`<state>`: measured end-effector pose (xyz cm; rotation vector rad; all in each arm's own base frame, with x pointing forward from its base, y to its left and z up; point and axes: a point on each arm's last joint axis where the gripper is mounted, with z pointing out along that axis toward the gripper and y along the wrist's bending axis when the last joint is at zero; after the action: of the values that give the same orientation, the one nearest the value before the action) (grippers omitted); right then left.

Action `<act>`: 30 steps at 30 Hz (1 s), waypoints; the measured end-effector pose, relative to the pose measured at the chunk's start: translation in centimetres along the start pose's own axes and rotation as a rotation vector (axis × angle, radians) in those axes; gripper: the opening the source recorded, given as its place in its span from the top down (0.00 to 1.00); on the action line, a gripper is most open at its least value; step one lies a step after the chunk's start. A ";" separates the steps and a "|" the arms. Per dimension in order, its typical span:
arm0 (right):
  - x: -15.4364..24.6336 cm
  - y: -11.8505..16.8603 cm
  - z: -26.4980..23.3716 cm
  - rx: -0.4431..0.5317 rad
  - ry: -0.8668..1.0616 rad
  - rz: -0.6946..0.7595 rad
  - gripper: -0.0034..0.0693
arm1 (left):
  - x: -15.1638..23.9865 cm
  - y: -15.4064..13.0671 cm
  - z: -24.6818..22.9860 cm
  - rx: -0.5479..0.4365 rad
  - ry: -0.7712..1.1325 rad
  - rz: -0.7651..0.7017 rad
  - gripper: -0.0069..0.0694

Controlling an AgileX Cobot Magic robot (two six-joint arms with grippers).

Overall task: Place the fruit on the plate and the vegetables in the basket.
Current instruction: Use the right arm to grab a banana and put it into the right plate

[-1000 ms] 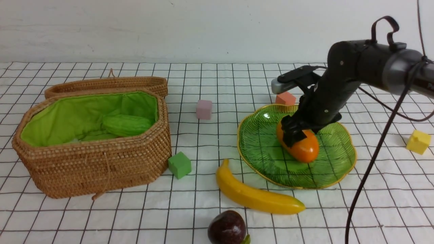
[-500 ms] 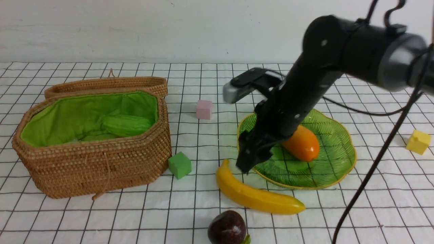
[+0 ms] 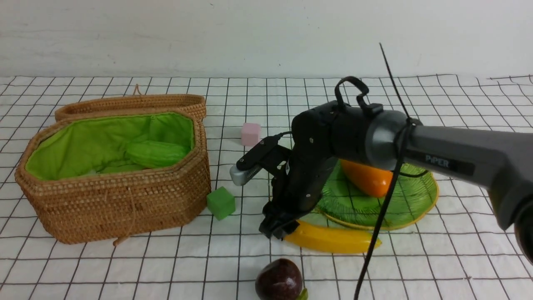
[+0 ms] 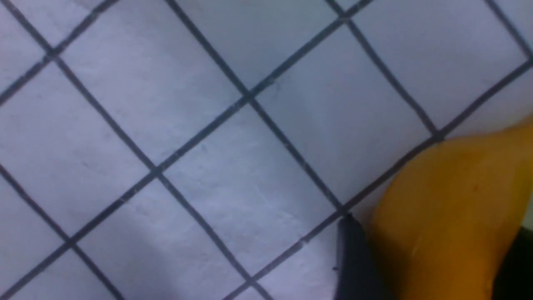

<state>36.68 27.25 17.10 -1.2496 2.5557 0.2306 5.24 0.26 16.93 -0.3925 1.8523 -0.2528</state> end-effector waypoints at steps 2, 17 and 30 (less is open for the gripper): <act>-0.1 0.3 -0.3 -0.053 0.009 0.012 0.51 | 0.0 0.0 0.0 0.000 0.000 0.000 0.67; -4.6 -6.1 -14.6 -0.069 -0.371 0.460 0.50 | 0.0 0.0 0.0 -0.001 0.002 0.000 0.65; -2.0 -11.8 -8.8 -0.070 -0.244 0.670 0.50 | 0.0 0.0 0.0 -0.001 0.002 0.000 0.64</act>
<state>45.59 19.17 25.83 -0.3089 2.6629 0.5710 5.23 0.26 16.90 -0.3933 1.8549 -0.2521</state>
